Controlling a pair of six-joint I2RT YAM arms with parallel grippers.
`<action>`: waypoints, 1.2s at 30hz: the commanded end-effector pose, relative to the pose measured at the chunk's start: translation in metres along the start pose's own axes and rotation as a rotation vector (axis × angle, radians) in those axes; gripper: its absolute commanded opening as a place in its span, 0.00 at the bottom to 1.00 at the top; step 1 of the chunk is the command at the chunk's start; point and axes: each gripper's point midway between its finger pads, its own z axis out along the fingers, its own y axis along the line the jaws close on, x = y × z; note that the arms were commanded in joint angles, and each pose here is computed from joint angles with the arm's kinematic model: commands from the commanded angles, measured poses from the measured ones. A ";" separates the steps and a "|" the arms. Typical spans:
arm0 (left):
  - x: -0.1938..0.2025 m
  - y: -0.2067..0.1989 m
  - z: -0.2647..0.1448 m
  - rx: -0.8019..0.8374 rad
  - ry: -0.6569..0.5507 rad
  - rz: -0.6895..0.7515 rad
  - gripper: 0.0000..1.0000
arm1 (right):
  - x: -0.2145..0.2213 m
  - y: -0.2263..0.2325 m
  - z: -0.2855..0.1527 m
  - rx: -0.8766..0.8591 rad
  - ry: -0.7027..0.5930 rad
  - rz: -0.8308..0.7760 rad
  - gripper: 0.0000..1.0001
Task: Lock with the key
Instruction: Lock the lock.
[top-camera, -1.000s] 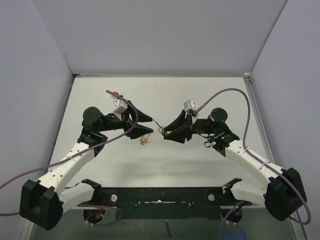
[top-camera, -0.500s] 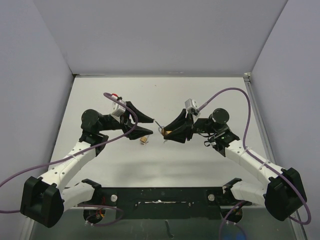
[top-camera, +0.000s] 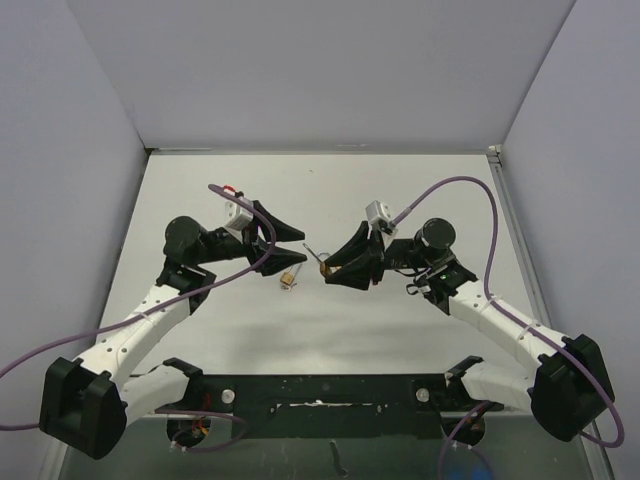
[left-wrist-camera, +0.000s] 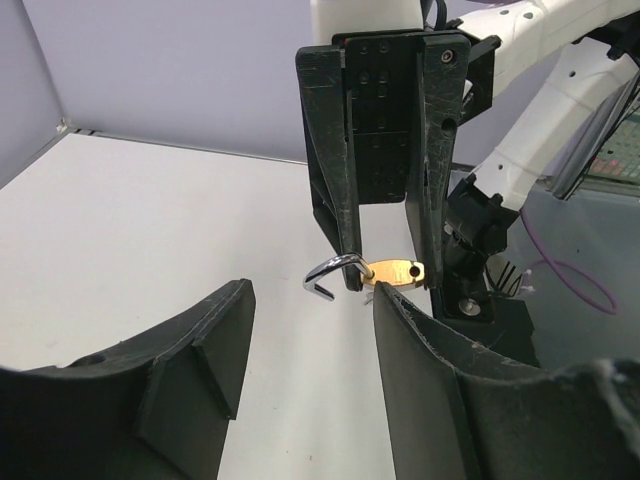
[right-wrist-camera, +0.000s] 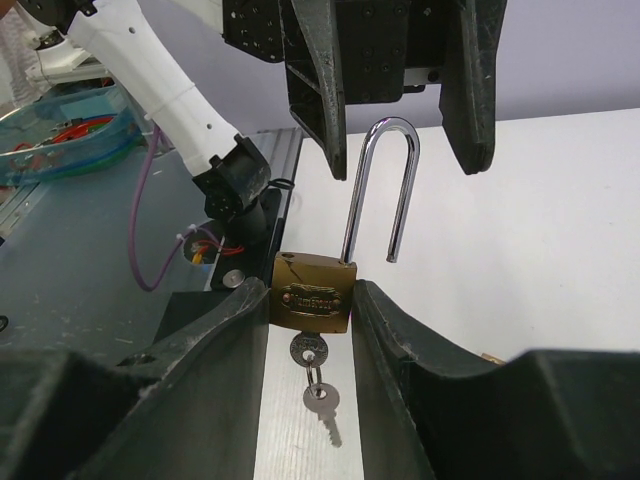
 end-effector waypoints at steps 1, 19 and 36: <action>-0.021 -0.005 0.000 -0.007 -0.038 0.075 0.49 | -0.012 0.008 0.001 -0.019 -0.023 -0.060 0.00; -0.020 -0.018 0.001 0.080 -0.029 0.090 0.37 | -0.011 0.003 0.006 -0.004 -0.024 -0.058 0.00; -0.027 -0.031 0.011 0.122 0.014 0.043 0.13 | -0.005 -0.009 0.009 0.083 0.014 -0.088 0.00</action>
